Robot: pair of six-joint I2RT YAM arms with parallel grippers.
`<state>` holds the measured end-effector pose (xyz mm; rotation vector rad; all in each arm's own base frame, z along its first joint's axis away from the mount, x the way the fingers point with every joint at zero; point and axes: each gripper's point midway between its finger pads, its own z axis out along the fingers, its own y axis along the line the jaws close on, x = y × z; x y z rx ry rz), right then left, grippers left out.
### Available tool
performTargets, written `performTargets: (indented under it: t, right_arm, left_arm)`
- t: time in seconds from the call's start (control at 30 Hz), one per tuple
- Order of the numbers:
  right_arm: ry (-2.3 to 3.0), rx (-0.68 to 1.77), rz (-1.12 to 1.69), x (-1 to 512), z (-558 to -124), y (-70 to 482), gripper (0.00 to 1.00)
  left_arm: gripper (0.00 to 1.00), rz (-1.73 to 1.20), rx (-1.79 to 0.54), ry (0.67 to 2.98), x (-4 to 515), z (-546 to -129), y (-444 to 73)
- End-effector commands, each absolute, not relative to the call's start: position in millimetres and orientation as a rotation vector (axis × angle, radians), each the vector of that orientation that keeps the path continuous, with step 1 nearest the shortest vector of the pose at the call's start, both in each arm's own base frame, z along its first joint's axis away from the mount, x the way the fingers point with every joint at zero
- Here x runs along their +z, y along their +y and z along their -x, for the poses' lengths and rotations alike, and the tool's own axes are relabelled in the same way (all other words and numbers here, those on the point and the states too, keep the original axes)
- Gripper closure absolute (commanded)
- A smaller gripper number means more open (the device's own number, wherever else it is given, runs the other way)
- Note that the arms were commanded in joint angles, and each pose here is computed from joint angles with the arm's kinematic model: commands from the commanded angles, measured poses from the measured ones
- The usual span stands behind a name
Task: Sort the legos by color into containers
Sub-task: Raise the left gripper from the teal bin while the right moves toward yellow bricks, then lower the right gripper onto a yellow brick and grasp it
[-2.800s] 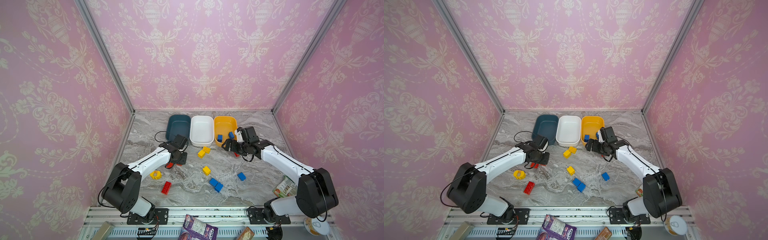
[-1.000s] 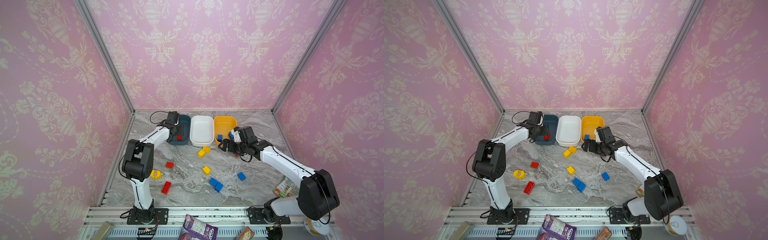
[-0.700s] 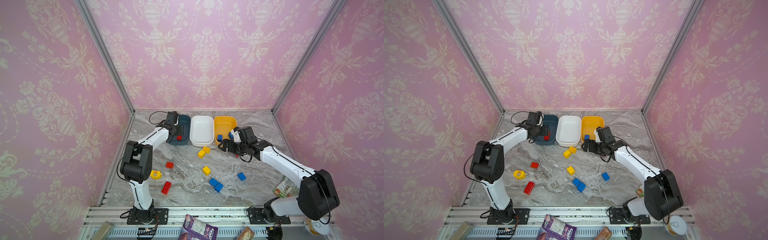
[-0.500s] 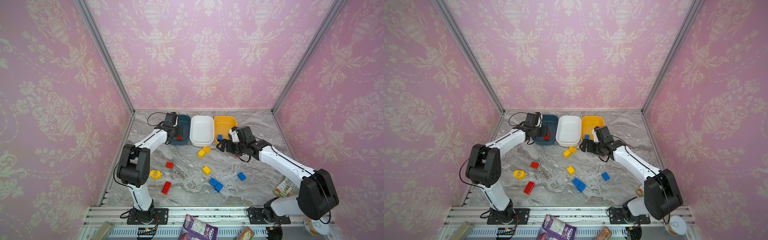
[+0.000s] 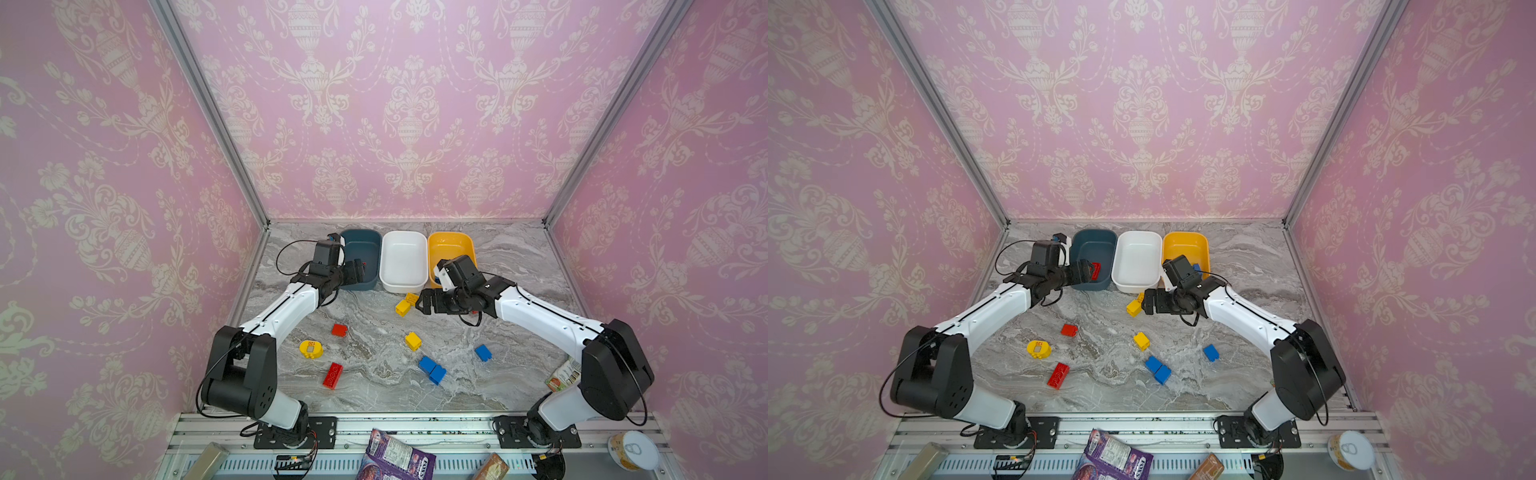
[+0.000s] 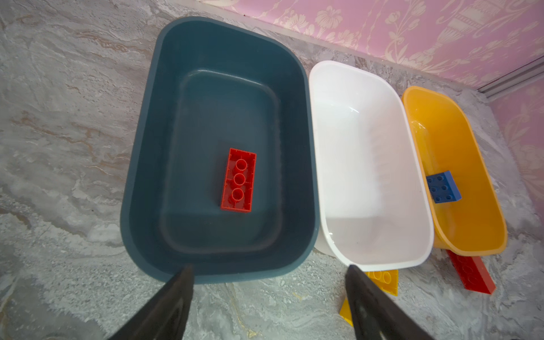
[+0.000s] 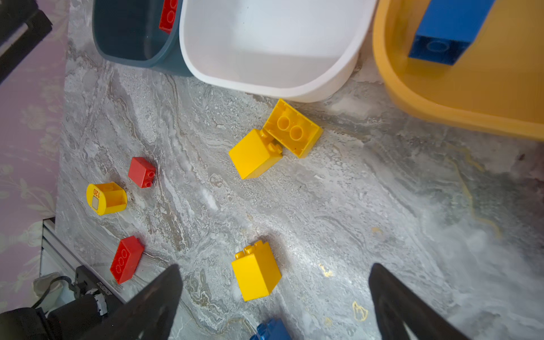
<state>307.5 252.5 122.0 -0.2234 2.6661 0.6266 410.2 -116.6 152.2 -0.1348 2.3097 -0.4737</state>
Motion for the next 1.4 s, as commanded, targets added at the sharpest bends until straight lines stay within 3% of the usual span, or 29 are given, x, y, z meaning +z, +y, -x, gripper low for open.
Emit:
performTargets:
  t: [0.0,0.33,0.53,0.8,0.93,1.37]
  right_arm:
    - [2.707,0.477,0.4,110.9,-294.0,259.8,0.0]
    - [2.753,0.259,0.746,81.7,-266.1,296.0,0.02]
    - [2.753,0.162,0.835,63.8,-256.9,300.7,0.11]
    - [2.753,0.074,0.902,48.2,-254.8,304.1,0.13]
    - [2.755,0.052,0.921,42.4,-253.2,307.2,0.19]
    - [2.757,-0.014,0.918,26.0,-251.8,304.1,0.51]
  left_arm:
    - [0.14,0.177,-0.592,2.258,163.4,-398.9,-121.2]
    - [0.1,0.223,-0.621,2.247,162.3,-364.7,-109.0]
    - [0.08,0.253,-0.649,2.269,146.5,-348.5,-105.3]
    - [0.08,0.288,-0.67,2.268,134.7,-336.0,-100.0]
    - [0.07,0.294,-0.679,2.274,130.3,-333.2,-99.1]
    - [0.07,0.286,-0.679,2.279,130.1,-330.1,-97.1]
